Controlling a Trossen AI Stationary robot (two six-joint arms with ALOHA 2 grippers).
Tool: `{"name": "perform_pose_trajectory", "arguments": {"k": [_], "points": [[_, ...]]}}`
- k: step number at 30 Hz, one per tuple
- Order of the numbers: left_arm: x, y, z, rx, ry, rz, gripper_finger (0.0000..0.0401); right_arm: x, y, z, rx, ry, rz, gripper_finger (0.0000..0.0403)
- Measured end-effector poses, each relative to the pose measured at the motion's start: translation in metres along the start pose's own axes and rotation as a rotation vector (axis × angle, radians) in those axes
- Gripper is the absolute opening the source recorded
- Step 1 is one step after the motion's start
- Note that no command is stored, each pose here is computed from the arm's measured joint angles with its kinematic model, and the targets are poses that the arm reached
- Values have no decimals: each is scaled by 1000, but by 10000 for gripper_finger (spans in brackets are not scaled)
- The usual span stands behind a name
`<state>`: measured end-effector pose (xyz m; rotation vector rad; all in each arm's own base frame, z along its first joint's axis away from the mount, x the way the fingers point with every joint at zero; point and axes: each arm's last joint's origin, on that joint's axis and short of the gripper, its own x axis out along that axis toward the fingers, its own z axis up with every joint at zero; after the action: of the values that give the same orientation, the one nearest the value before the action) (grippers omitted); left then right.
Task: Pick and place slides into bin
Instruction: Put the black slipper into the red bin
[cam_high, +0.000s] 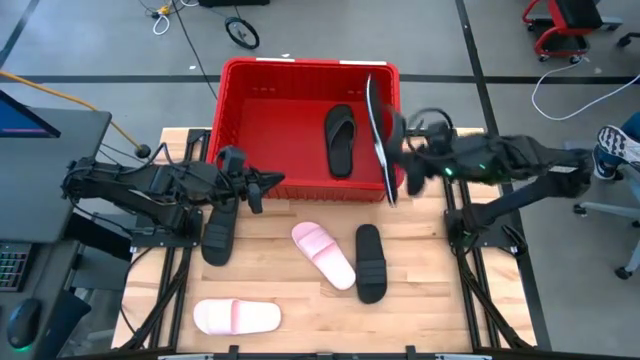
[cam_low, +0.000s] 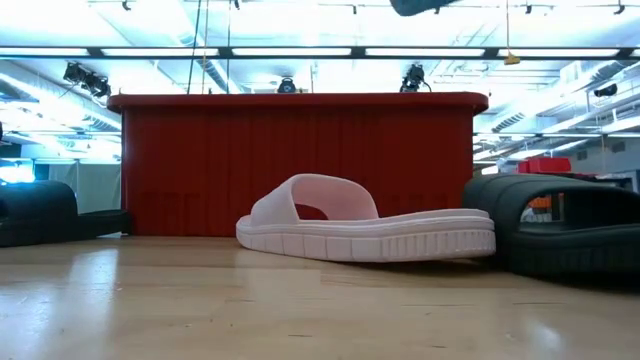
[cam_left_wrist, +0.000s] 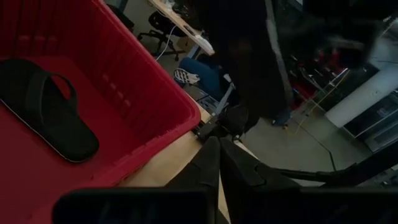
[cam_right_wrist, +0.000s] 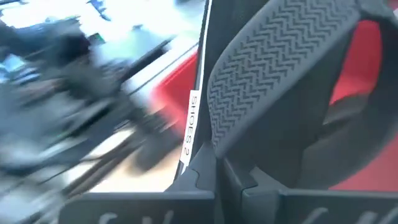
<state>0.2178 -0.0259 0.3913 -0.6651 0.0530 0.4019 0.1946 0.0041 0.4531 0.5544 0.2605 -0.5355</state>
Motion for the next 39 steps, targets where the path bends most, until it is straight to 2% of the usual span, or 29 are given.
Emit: {"name": "perform_pose_trajectory", "arguments": {"k": [3,7,13,20,26,33,39], "points": [[0,-2,2,-14,-19,-18,12,31,-14,14,-12,-44,-172,1],[0,-6,6,-15,-60,-54,17,82,-37,19,19,30,-300,1],[-2,-12,15,40,-136,-110,27,156,-76,8,33,189,-487,2],[-3,-15,20,99,-187,-137,26,214,-120,-6,63,287,-661,2],[-3,-15,20,126,-190,-134,19,249,-149,-24,99,356,-761,2],[-6,-15,21,226,-199,-126,24,271,-167,-38,8,349,-923,2],[-11,-14,25,261,-215,-130,36,269,-168,-33,-1,319,-924,17]]}}
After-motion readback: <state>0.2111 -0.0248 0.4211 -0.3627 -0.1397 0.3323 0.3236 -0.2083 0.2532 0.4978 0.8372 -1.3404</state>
